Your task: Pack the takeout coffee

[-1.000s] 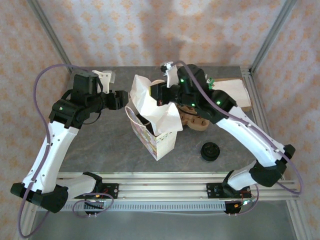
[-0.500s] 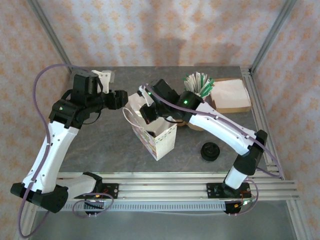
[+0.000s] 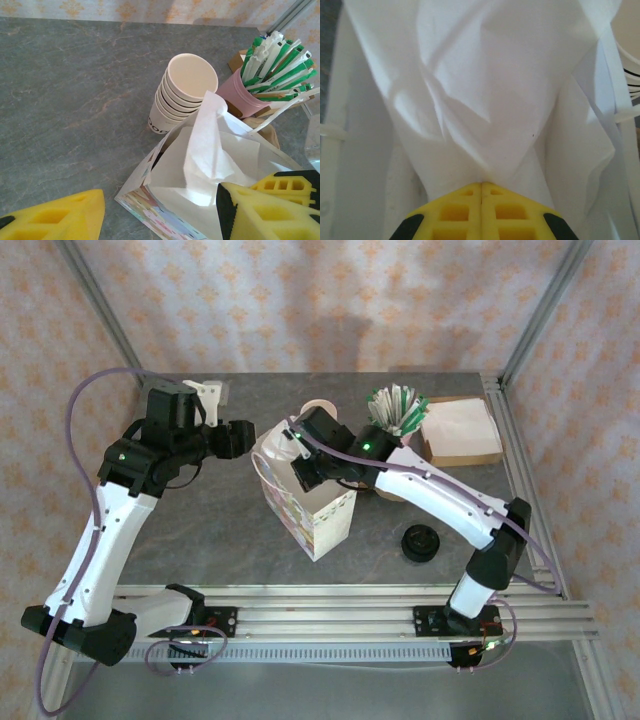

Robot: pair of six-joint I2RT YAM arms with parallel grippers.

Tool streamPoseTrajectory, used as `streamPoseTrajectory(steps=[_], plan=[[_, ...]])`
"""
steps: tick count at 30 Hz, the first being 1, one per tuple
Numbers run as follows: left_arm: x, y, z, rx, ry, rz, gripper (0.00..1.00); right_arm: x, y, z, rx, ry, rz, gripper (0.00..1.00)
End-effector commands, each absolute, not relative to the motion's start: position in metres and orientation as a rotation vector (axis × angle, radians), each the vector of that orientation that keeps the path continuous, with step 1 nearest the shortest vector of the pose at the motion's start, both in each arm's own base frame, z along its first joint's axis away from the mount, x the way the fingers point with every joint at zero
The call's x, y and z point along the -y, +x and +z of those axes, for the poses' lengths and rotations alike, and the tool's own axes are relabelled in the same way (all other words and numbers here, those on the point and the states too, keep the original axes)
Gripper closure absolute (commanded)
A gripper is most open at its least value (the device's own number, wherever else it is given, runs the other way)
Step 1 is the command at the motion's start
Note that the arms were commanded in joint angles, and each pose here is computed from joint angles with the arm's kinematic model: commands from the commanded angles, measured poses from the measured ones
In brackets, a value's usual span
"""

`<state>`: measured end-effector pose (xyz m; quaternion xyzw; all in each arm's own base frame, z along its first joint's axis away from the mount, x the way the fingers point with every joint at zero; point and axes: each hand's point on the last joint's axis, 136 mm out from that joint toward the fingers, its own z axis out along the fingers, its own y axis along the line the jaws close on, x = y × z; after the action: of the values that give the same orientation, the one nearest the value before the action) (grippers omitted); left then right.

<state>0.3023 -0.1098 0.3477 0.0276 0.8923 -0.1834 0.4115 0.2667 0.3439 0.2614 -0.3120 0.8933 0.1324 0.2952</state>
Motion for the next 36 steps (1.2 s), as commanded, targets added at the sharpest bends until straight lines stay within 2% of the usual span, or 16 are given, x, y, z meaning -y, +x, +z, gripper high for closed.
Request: streamPoseTrajectory(steps=[1,20,26,28,31,36], plan=[[0.099,0.302,0.356,-2.215,0.044,-0.415,0.38,-0.331,0.268,0.243,-2.421,-0.875,0.201,1.0],[0.1,0.297,0.359,-2.206,0.059,-0.427,0.38,-0.322,0.267,0.2,-2.52,-0.974,0.005,1.0],[0.101,0.297,0.357,-2.212,0.065,-0.43,0.38,-0.334,0.264,0.209,-2.52,-0.982,0.092,0.99],[0.101,0.297,0.356,-2.216,0.065,-0.431,0.38,-0.341,0.263,0.22,-2.503,-0.966,0.152,0.93],[0.101,0.297,0.357,-2.213,0.067,-0.431,0.38,-0.347,0.264,0.242,-2.462,-0.927,0.224,0.72],[0.1,0.296,0.359,-2.207,0.07,-0.425,0.37,-0.351,0.264,0.284,-2.378,-0.834,0.347,0.61]])
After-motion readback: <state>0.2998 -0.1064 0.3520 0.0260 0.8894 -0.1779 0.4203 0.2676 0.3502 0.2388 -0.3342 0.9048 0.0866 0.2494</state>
